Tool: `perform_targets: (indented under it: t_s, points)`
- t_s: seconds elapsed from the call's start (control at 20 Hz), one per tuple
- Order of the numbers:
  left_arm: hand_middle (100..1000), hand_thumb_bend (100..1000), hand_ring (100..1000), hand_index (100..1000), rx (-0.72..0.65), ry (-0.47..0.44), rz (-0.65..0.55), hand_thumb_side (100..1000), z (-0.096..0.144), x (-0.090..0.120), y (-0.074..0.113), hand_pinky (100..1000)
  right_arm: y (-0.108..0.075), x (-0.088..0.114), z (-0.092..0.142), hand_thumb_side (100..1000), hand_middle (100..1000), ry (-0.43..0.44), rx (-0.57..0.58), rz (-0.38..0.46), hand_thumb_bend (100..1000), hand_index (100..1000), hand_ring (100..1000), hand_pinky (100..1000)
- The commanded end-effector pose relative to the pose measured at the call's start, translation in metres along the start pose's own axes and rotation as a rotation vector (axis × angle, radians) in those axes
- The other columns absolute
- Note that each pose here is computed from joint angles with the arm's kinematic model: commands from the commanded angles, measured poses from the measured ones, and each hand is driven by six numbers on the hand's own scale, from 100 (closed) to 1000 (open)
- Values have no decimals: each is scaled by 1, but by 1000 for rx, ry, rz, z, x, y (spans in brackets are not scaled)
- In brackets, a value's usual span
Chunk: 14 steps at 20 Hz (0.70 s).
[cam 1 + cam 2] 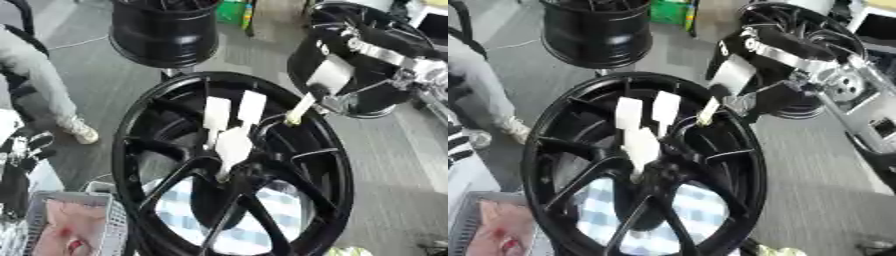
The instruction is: Pull the pin out of the wheel hub.
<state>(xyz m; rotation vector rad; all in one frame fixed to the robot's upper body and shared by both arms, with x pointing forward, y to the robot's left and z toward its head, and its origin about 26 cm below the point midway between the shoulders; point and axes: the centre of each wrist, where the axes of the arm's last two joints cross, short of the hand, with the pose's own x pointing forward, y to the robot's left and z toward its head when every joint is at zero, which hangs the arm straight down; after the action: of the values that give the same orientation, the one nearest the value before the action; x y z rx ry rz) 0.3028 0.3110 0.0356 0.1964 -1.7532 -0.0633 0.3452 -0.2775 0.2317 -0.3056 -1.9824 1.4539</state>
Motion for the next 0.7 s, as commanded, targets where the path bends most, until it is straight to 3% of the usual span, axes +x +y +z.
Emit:
perform_targets:
  t_s: [0.05, 0.3, 0.45, 0.7]
  points:
    - [796, 100, 815, 862, 5, -15, -12, 854, -2, 4, 7, 744, -24, 5, 14, 174, 560, 20, -57, 40, 100, 619, 353, 173]
    - [796, 100, 815, 861, 13, -9, -12, 853, -1, 3, 9, 744, -32, 2, 33, 142, 561, 77, -116, 43, 100, 622, 360, 180]
    - [796, 100, 816, 861, 23, -9, -12, 853, 0, 2, 10, 744, -35, -12, 56, 143, 560, 170, -186, 30, 100, 621, 361, 181]
    - [796, 100, 816, 861, 37, -19, -12, 850, -1, 5, 13, 744, -29, -37, 96, 229, 558, 313, -316, -11, 100, 621, 355, 179]
